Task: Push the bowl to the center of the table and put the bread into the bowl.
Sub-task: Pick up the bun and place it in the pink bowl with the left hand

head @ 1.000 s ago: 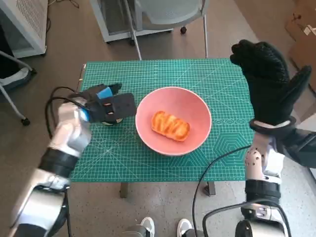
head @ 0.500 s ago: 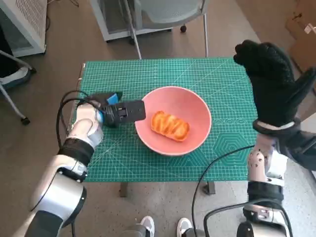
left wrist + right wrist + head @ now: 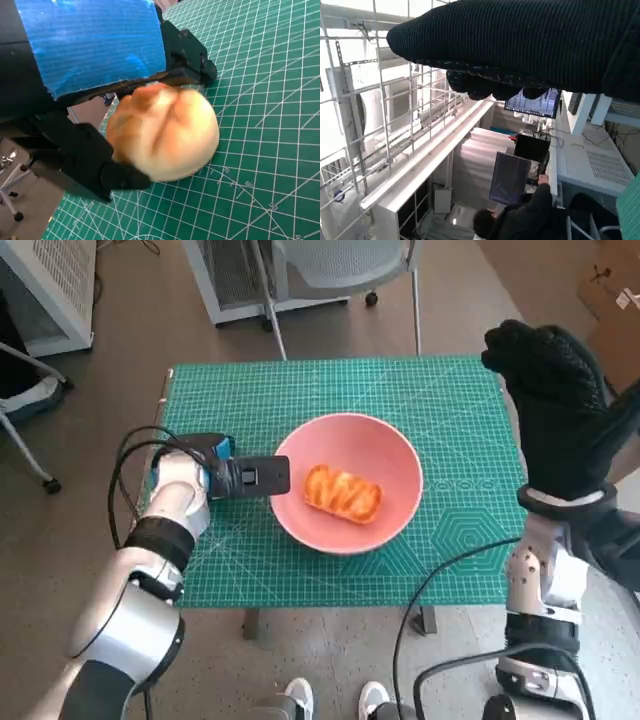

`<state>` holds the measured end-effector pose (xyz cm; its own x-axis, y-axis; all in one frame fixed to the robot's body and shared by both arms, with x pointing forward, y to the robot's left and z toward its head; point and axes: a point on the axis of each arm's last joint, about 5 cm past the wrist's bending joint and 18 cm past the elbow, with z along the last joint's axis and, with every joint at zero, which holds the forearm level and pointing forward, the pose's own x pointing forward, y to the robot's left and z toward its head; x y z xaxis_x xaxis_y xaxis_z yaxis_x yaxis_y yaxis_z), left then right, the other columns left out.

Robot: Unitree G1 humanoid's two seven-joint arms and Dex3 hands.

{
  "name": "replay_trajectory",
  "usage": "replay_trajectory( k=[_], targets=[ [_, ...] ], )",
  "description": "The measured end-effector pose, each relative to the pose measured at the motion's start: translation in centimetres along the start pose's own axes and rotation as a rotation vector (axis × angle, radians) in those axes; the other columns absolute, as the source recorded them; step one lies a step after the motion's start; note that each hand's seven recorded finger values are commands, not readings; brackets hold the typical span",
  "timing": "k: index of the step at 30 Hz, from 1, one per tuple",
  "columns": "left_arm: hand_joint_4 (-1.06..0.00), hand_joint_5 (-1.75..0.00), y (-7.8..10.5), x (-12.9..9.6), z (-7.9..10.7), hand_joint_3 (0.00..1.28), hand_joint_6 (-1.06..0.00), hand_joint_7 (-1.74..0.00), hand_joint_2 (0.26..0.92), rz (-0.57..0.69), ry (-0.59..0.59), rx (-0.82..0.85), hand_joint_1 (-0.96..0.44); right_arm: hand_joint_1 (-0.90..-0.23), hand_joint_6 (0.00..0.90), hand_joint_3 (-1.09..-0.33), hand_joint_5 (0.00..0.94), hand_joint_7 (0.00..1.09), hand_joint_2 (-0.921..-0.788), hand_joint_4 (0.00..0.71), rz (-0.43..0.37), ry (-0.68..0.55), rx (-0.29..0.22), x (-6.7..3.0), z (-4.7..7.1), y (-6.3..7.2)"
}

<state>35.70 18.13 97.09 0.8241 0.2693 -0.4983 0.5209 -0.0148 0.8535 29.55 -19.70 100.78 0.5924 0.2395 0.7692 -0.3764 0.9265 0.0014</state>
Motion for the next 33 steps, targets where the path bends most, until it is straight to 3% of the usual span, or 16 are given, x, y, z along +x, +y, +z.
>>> replay_trajectory(
  k=[6, 8, 10, 13, 17, 19, 25, 33],
  targets=[
    [-0.68, -1.35, 1.8, -0.7, 0.4, 0.61, -0.66, -0.19, 0.632, 0.075, -0.065, -0.071, 0.40, -0.583, 0.375, -0.654, 0.000, 0.00, -0.921, 0.326, -0.003, 0.003, -0.007, -0.06, -0.1, 0.1],
    [-0.69, -1.30, 2.7, -1.2, 0.5, 0.47, -0.68, -0.35, 0.700, 0.116, -0.091, -0.089, 0.39, -0.584, 0.373, -0.654, 0.000, 0.00, -0.921, 0.326, -0.001, 0.001, -0.008, -0.05, -0.1, 0.1],
    [-0.74, -1.27, 3.6, -1.8, 0.7, 0.36, -0.69, -0.72, 0.749, 0.162, -0.122, -0.107, 0.16, -0.589, 0.372, -0.655, 0.000, 0.00, -0.921, 0.326, 0.000, -0.001, -0.007, -0.02, -0.1, 0.2],
    [-0.75, -1.28, 4.8, -2.7, 1.0, 0.38, -0.70, -0.89, 0.725, 0.233, -0.175, -0.132, 0.06, -0.594, 0.371, -0.656, 0.000, 0.00, -0.921, 0.326, 0.003, -0.006, -0.008, 0.03, -0.1, 0.2],
    [-0.72, -1.35, 5.8, -4.1, 1.3, 0.50, -0.73, -0.94, 0.662, 0.317, -0.257, -0.162, 0.02, -0.595, 0.371, -0.656, 0.000, 0.00, -0.921, 0.325, 0.003, -0.010, -0.008, 0.07, 0.0, 0.2],
    [-0.74, -1.31, 6.1, -4.8, 1.5, 0.45, -0.72, -0.97, 0.683, 0.354, -0.299, -0.176, 0.01, -0.596, 0.371, -0.655, 0.000, 0.00, -0.921, 0.325, 0.003, -0.012, -0.009, 0.10, 0.0, 0.2],
    [-0.80, -1.05, 6.0, -6.8, 2.2, 0.14, -0.68, -1.11, 0.839, 0.438, -0.422, -0.202, 0.00, -0.597, 0.372, -0.660, 0.001, 0.00, -0.921, 0.327, 0.005, -0.021, -0.009, 0.29, 0.1, 0.3],
    [-0.81, -1.03, 5.4, -9.9, 2.9, 0.05, -0.67, -1.13, 0.893, 0.537, -0.590, -0.213, 0.00, -0.591, 0.373, -0.669, 0.000, 0.00, -0.921, 0.327, 0.005, -0.029, -0.006, 0.39, 0.1, 0.3]
  ],
)
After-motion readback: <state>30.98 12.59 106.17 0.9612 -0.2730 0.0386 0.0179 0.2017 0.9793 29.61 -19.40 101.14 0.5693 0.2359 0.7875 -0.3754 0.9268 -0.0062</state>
